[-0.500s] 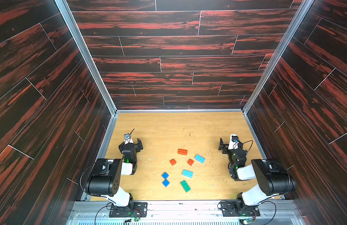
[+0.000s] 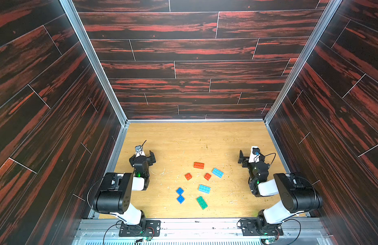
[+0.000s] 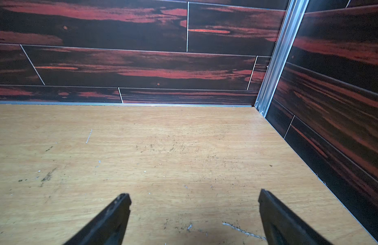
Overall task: Assemble a heart with lego
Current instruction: Move the lego brick at the center of the board, then pick up the lego brick from the center of the board, then assemble the lego brick with the lego brick.
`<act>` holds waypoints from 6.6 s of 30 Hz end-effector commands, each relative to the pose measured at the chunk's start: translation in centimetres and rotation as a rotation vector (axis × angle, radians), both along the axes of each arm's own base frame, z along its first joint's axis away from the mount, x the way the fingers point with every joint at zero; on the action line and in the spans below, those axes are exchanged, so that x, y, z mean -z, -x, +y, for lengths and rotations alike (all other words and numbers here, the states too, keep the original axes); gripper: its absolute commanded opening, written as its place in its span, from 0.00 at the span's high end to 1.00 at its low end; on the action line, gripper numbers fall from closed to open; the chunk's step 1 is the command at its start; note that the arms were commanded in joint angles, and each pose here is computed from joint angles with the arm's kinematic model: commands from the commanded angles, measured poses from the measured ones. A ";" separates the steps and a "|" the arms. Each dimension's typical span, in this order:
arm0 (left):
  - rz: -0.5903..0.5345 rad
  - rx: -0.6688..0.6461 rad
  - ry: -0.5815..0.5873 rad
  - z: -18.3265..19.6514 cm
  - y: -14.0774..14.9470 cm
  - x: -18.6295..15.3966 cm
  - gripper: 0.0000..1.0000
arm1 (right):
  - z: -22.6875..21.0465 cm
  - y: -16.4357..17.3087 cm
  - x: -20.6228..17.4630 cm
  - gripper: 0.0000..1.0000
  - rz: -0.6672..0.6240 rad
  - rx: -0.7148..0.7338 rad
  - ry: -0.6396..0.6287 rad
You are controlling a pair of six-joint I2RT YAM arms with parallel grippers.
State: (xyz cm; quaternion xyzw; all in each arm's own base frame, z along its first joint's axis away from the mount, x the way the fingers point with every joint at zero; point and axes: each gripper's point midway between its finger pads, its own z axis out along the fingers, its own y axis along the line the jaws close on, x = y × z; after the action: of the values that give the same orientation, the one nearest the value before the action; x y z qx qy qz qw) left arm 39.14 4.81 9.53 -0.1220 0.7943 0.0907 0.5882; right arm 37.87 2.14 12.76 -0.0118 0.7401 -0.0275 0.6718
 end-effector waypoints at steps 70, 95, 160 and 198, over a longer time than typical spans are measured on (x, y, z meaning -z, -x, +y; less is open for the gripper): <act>0.786 0.733 -0.011 -24.8 14.9 -1.2 0.11 | 16.3 8.0 -5.0 0.02 0.454 -0.295 -0.105; 1.040 0.793 -0.263 -28.5 11.5 7.0 0.38 | 16.6 8.4 -6.7 0.02 0.422 -0.343 -0.115; 0.497 0.273 0.359 -18.6 8.6 -3.4 0.20 | 29.8 4.3 10.2 0.57 0.850 -0.773 0.455; 0.437 0.140 0.463 -15.3 8.8 -2.6 0.20 | 37.7 8.1 7.7 0.95 0.918 -0.922 0.471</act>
State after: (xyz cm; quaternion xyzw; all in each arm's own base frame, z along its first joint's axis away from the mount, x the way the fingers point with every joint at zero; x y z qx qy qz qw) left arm 30.34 -10.94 12.10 -0.1639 0.9120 -0.1082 0.3600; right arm 29.93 39.41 5.34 -0.4848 0.8393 0.1054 0.2223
